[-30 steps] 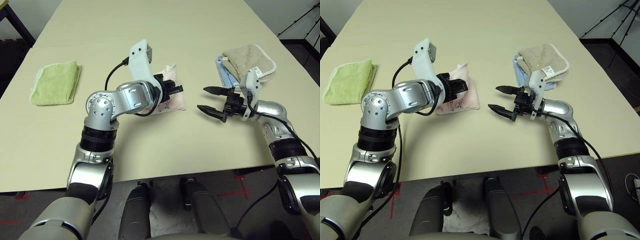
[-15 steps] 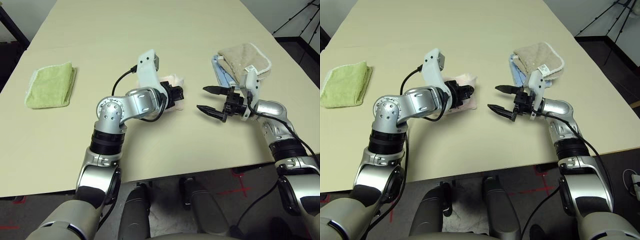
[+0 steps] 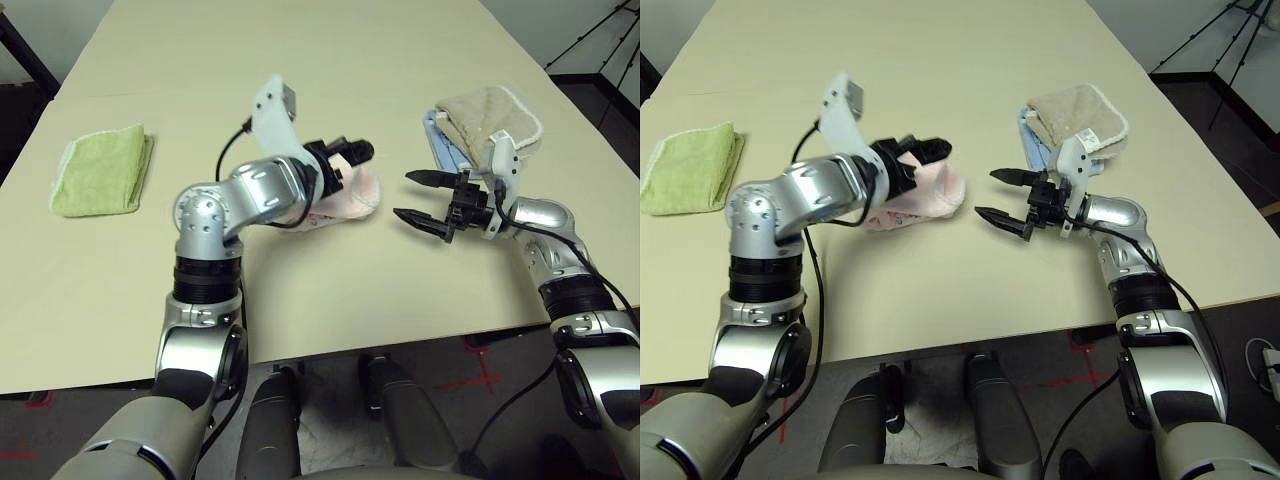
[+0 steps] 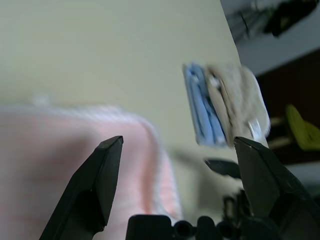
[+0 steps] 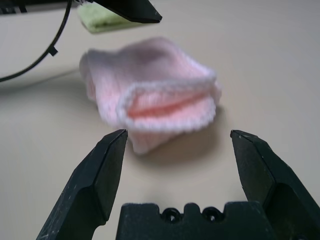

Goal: Fold the towel and set it aside.

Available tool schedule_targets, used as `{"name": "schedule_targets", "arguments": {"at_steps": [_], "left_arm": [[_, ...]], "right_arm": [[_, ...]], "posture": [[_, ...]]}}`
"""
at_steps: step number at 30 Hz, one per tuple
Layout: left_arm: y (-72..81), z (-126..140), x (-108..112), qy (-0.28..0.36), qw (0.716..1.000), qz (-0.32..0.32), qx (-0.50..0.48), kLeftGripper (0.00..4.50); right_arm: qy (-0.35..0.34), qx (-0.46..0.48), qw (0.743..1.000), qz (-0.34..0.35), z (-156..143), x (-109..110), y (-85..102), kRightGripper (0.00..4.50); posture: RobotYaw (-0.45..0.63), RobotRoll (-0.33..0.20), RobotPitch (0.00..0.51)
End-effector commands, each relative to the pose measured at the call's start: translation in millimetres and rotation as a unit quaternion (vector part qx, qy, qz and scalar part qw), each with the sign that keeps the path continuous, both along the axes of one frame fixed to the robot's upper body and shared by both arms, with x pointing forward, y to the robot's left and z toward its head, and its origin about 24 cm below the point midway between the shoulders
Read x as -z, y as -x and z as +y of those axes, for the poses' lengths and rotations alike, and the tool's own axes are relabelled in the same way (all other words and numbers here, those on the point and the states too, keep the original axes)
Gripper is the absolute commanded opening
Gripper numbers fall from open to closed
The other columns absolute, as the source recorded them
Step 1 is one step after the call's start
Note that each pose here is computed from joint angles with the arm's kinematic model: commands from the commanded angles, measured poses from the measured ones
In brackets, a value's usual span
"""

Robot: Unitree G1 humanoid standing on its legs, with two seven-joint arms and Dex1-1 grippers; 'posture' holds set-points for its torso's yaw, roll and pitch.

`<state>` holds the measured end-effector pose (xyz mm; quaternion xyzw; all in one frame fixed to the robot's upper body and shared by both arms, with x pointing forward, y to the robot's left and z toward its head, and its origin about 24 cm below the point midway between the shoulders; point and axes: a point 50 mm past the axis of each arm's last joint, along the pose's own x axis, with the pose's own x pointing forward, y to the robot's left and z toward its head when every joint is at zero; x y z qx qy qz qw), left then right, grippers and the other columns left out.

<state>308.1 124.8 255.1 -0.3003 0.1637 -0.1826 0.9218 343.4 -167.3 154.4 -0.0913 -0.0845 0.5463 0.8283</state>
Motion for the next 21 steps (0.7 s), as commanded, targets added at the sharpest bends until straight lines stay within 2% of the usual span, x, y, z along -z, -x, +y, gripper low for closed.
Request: {"name": "schedule_targets", "arguments": {"at_steps": [1, 6, 8, 9, 11, 14, 16, 19, 21], "left_arm": [[7.2, 28.3, 5.9, -0.031, 0.999, -0.012, -0.027, 4.47], [14.5, 52.6, 5.8, -0.062, 0.995, -0.057, -0.061, 4.47], [18.9, 59.6, 9.3, -0.104, 0.989, -0.08, -0.067, 4.5], [21.2, 61.5, 12.4, -0.118, 0.987, -0.088, -0.066, 4.5], [23.5, 65.3, 19.0, -0.132, 0.984, -0.092, -0.073, 4.5], [22.7, 76.2, 29.2, -0.087, 0.985, -0.08, -0.124, 4.5], [24.8, 76.5, 35.3, -0.084, 0.986, -0.075, -0.119, 4.5], [27.8, 69.4, 37.2, -0.118, 0.985, -0.092, -0.087, 4.5], [27.8, 69.0, 40.1, -0.134, 0.983, -0.094, -0.087, 4.35]], "right_arm": [[-0.033, -0.007, 0.999, -0.015, 16.5, -18.0, -3.0, 4.5], [-0.069, -0.007, 0.998, -0.007, 36.2, -28.6, -6.8, 4.5], [-0.075, 0.002, 0.997, -0.009, 44.5, -29.8, -9.4, 4.11], [-0.076, 0.001, 0.997, -0.007, 47.8, -29.5, -10.3, 3.88], [-0.079, 0.001, 0.997, -0.005, 52.2, -29.4, -11.6, 3.16], [-0.081, -0.001, 0.997, -0.002, 55.4, -29.3, -11.5, 2.0], [-0.079, -0.003, 0.997, -0.002, 55.4, -28.2, -10.7, 1.21], [-0.077, -0.003, 0.997, -0.001, 54.8, -27.3, -10.2, 0.04], [-0.077, -0.002, 0.997, -0.001, 55.5, -26.7, -10.1, 0.01]], "posture": [[-0.06, 0.0, 0.202], [-0.04, 0.0, 0.197], [-0.02, 0.0, 0.194], [-0.02, 0.0, 0.191], [-0.01, 0.0, 0.187], [0.0, 0.0, 0.185], [-0.01, 0.0, 0.185], [-0.01, 0.0, 0.184], [-0.01, 0.0, 0.183]]}}
